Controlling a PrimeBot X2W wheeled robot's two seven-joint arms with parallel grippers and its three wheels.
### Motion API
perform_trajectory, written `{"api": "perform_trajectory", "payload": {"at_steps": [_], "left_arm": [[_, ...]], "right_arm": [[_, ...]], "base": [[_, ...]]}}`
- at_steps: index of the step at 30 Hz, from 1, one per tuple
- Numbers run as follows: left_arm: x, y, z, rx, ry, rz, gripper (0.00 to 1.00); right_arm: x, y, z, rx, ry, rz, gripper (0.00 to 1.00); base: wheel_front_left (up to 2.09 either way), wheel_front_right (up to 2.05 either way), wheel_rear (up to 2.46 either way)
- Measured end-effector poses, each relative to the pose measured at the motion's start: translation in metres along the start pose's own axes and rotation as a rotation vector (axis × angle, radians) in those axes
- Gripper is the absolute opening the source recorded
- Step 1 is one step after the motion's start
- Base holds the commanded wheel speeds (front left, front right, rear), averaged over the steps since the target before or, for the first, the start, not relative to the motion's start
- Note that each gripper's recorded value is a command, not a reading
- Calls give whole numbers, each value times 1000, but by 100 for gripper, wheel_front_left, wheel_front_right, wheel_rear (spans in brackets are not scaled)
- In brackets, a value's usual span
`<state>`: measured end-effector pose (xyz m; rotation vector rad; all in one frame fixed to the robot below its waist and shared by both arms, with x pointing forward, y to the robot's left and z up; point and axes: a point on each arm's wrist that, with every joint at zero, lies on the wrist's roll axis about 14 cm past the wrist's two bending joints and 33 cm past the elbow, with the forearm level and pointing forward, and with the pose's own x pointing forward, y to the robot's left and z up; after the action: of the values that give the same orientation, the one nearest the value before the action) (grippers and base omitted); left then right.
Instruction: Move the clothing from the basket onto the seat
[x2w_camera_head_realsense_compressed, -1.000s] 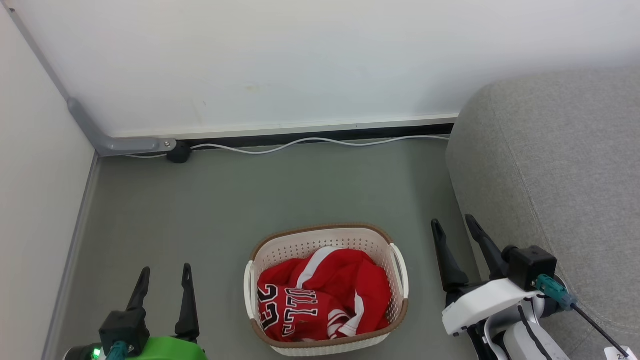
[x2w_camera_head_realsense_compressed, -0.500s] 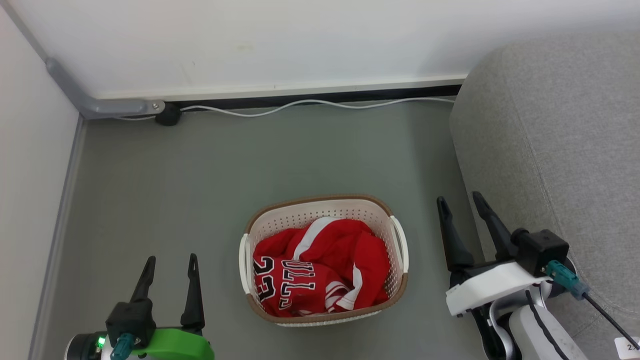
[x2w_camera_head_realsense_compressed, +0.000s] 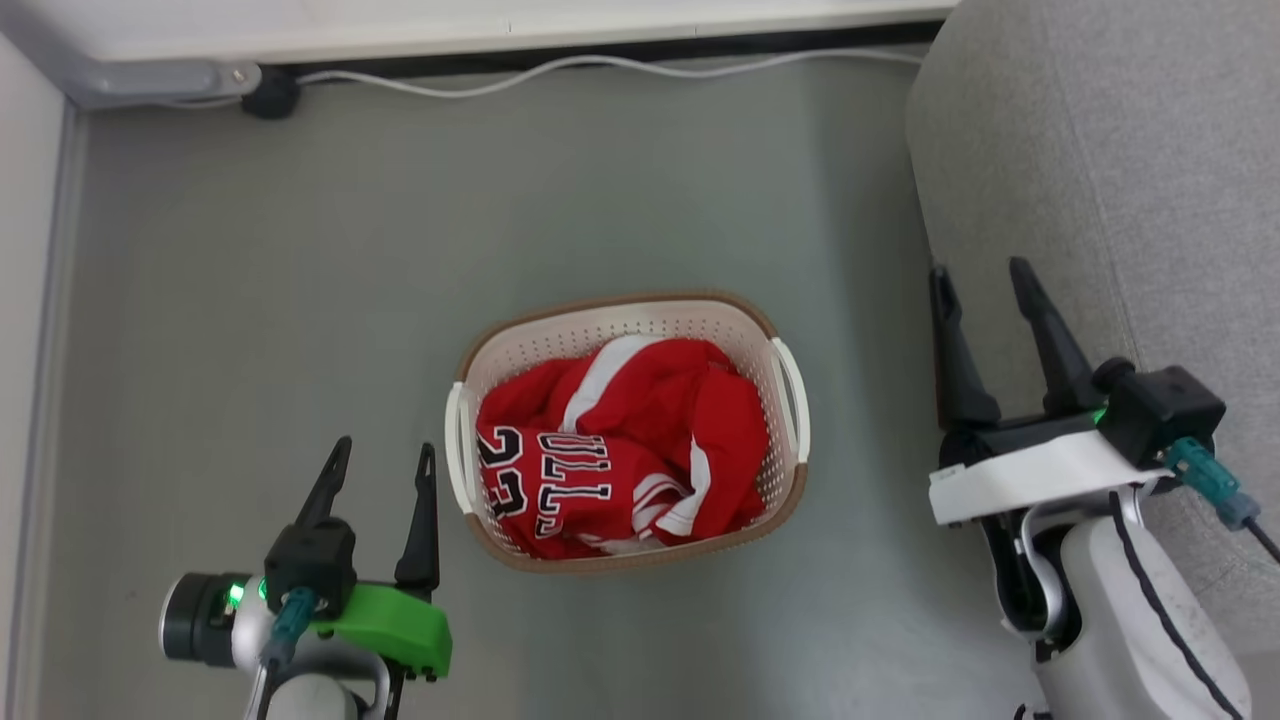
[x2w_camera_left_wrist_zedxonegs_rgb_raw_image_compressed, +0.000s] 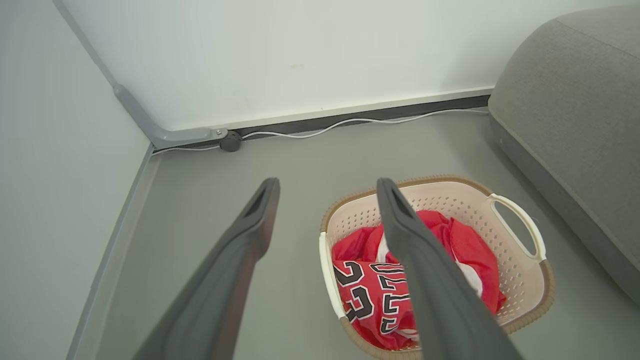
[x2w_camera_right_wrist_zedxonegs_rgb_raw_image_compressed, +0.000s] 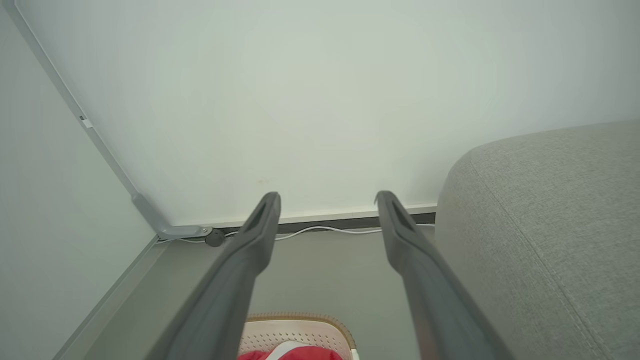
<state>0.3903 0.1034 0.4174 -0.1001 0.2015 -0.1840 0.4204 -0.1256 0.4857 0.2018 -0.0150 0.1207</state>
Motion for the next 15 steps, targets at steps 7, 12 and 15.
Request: {"api": "perform_trajectory", "payload": {"at_steps": [7, 12, 15], "left_arm": [[30, -21, -26, 37, 70, -106, 100], [51, -33, -46, 50, 120, -170, 100], [61, -39, -61, 69, 161, -207, 100]], "right_arm": [[23, -15, -10, -10, 4, -27, 100], [44, -20, -15, -11, -7, -29, 100], [56, -24, -18, -11, -14, -31, 100]], "base": [[0, 0, 0], [0, 0, 0], [0, 0, 0]]}}
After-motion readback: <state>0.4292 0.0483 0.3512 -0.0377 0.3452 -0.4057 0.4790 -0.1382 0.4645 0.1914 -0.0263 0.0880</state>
